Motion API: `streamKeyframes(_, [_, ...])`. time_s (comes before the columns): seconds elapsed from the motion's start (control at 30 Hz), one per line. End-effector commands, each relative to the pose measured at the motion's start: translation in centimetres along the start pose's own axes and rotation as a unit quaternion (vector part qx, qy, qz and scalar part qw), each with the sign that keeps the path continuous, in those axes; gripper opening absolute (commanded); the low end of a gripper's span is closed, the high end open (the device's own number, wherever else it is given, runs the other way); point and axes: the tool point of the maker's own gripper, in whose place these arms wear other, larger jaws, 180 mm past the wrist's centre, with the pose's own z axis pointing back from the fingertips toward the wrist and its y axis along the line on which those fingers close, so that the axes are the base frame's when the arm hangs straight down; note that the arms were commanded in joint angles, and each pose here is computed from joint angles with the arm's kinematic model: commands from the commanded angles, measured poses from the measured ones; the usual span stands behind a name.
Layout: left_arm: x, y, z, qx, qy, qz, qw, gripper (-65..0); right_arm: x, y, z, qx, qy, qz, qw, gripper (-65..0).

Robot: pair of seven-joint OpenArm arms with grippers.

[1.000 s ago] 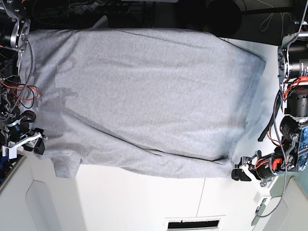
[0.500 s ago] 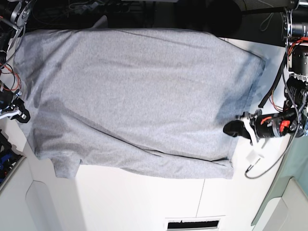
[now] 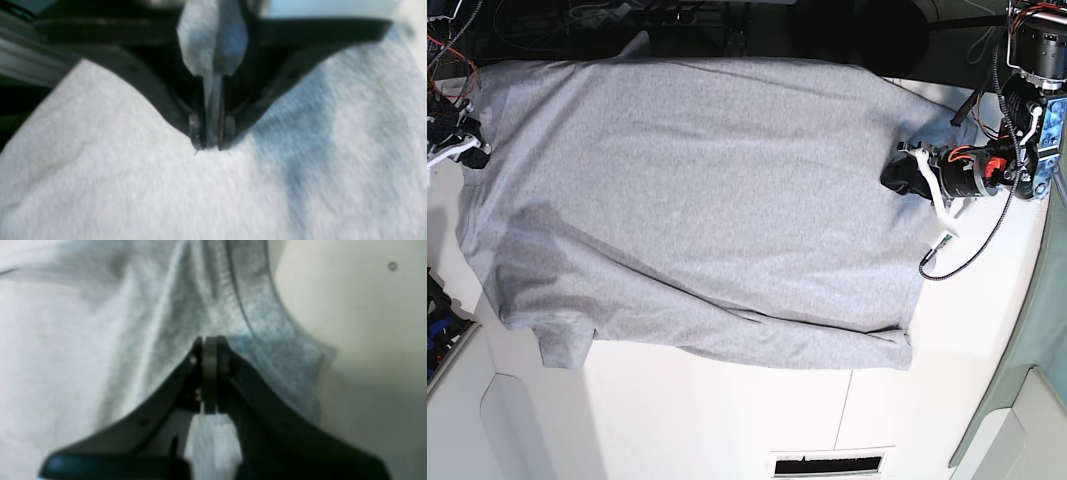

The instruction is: Layout the t-shirt on the table in an organized manner, then fold the t-shirt properly

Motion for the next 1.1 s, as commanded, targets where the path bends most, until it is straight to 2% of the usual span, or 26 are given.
streamKeyframes(0.0, [0.0, 0.6, -0.1, 0.015, 0.005, 0.001, 1.0, -56.6, 1.1, -0.3, -0.3, -0.008, -0.006, 0.015, 0.9998, -65.0])
streamKeyframes(0.1, [-1.1, 0.5, -1.6, 0.015, 0.024, 0.018, 0.999, -56.6, 0.4, 0.8, -2.7, -0.008, 0.017, 0.027, 0.9995, -65.0])
streamKeyframes(0.2, [-1.1, 0.8, -3.0, 0.013, 0.034, 0.04, 0.999, -56.6, 1.8, 2.5, -4.8, -0.002, 0.027, 0.041, 0.9988, -65.0])
streamKeyframes(0.4, [2.3, 4.1, -3.7, 0.048, 0.012, 0.093, 0.994, -56.6, 9.0, 5.5, -7.0, -0.001, -0.02, 0.073, 0.9971, -65.0])
streamKeyframes(0.53, [5.0, 5.9, -3.5, 0.064, 0.003, 0.098, 0.993, -56.6, 13.4, 7.1, -7.4, 0.002, -0.047, 0.08, 0.9957, -65.0])
streamKeyframes(0.7, [8.2, 6.7, -2.9, 0.066, -0.007, 0.097, 0.993, -56.6, 16.2, 8.1, -7.5, 0.004, -0.061, 0.085, 0.9945, -65.0])
streamKeyframes(0.77, [8.8, 6.1, -2.6, 0.05, 0.004, 0.1, 0.994, -56.6, 16.2, 8.2, -7.4, 0.011, -0.053, 0.084, 0.995, -65.0])
streamKeyframes(0.9, [10.9, 3.1, -1.7, -0.032, -0.016, 0.083, 0.996, -56.6, 14.9, 7.8, -6.7, 0.035, -0.017, 0.059, 0.9975, -65.0])
streamKeyframes(1.0, [10.9, 2.5, -0.2, -0.052, -0.03, 0.082, 0.995, -56.6, 12.6, 6.3, -5.1, 0.049, 0.01, 0.041, 0.9979, -65.0])
streamKeyframes(1.07, [9.9, 2.9, 0.8, -0.047, -0.033, 0.076, 0.995, -56.6, 11.0, 4.7, -3.8, 0.042, 0.015, 0.037, 0.9983, -65.0])
